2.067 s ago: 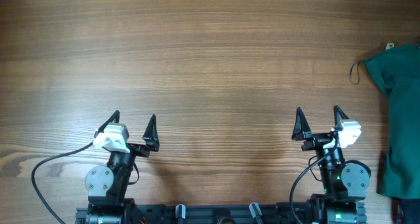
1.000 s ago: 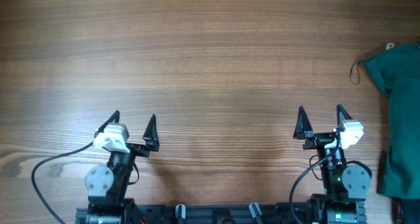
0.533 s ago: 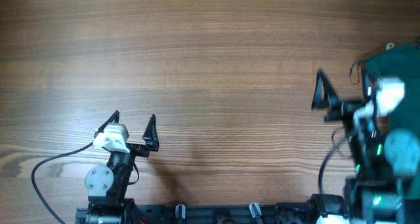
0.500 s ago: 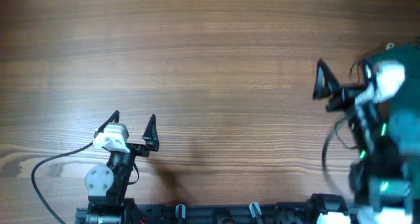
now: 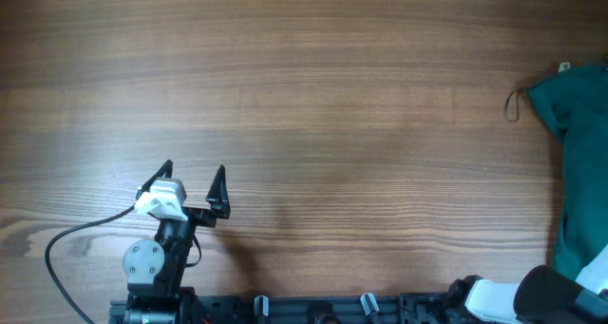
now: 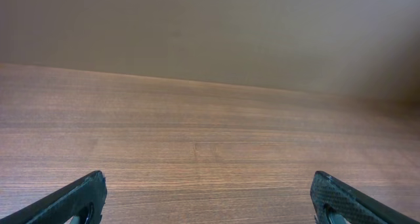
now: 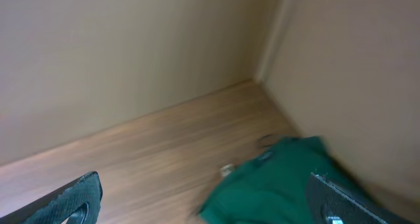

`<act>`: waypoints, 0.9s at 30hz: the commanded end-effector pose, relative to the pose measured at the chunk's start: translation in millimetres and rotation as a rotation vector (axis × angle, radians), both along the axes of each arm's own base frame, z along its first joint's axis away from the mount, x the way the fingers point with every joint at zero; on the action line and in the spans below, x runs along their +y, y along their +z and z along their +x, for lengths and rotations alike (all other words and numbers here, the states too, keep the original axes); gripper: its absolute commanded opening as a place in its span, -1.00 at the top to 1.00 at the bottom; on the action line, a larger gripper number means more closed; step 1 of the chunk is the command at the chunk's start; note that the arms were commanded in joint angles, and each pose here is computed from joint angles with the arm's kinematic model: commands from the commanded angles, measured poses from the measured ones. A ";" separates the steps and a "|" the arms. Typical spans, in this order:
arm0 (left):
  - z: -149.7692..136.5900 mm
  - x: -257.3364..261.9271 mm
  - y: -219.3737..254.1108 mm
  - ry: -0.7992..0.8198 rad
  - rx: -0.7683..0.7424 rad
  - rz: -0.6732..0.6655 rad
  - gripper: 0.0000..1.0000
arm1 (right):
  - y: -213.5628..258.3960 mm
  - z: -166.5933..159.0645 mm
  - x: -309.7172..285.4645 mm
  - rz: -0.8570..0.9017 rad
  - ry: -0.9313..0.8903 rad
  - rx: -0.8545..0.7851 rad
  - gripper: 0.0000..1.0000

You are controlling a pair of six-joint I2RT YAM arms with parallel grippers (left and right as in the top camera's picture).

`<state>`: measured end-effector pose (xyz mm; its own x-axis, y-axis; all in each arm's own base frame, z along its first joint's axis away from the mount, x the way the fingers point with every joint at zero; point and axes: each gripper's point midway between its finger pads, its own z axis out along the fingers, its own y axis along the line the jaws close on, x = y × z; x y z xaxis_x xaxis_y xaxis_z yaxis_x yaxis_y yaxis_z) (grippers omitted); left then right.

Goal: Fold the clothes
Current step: 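Reach the right gripper to the green garment and grasp its edge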

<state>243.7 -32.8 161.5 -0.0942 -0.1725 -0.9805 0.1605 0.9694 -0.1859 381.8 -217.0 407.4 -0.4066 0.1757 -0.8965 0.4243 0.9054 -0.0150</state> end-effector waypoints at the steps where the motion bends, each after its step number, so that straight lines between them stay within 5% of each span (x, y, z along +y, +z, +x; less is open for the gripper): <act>1: 0.5 3.2 -2.3 0.016 0.002 -0.009 -0.99 | -4.3 -23.0 -65.4 -0.028 -0.274 0.014 -0.99; 13: 0.5 3.2 -2.3 0.016 0.002 -0.009 -1.00 | -192.9 -76.7 -208.9 0.193 -0.555 0.394 -1.00; 27: 0.5 3.2 -2.2 0.016 0.002 -0.009 -1.00 | -302.4 -101.4 -243.1 0.331 -0.576 0.528 -1.00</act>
<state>243.7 -32.8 161.5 -0.0942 -0.1725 -0.9805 0.1605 0.9694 -0.1859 289.7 -453.6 129.4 -0.5154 0.6843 -0.5158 0.8326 0.5425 -0.1121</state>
